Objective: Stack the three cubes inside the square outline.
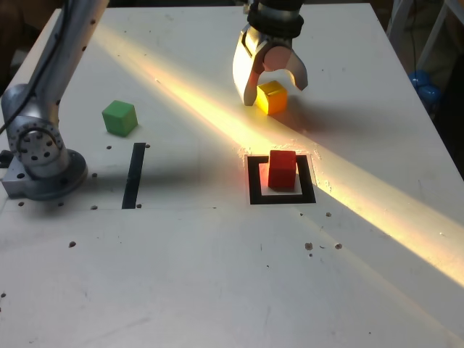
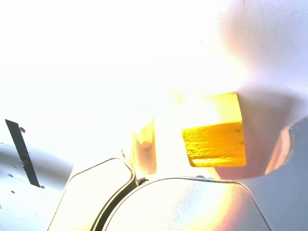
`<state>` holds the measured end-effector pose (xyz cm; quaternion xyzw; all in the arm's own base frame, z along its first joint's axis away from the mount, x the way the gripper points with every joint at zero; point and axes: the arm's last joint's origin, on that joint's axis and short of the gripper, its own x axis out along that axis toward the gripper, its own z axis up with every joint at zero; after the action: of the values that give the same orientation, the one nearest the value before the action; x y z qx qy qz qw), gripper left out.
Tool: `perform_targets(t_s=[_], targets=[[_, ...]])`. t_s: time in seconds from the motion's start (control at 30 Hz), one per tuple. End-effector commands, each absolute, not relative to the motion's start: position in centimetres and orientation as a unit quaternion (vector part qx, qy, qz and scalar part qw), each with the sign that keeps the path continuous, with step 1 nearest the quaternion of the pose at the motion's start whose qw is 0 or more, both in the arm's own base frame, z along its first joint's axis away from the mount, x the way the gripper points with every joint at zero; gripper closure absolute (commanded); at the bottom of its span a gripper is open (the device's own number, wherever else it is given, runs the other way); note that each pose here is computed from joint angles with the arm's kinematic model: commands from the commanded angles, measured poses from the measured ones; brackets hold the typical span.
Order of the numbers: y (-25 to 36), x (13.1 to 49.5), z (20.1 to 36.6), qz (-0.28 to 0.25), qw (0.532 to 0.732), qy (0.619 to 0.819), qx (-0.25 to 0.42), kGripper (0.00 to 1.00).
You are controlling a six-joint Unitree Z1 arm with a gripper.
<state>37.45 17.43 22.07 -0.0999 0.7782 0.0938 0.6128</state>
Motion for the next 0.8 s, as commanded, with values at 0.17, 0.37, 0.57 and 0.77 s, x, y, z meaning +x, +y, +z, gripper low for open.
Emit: perform_targets(t_s=[0.17,0.37,0.57,0.77], targets=[[18.00,38.03,21.50,0.094,0.613,0.778,-0.103,0.57],[18.14,38.32,21.29,0.093,0.615,0.776,-0.102,0.68],[18.14,38.44,21.08,0.091,0.614,0.778,-0.103,0.68],[18.03,38.50,21.05,0.090,0.613,0.778,-0.102,0.68]])
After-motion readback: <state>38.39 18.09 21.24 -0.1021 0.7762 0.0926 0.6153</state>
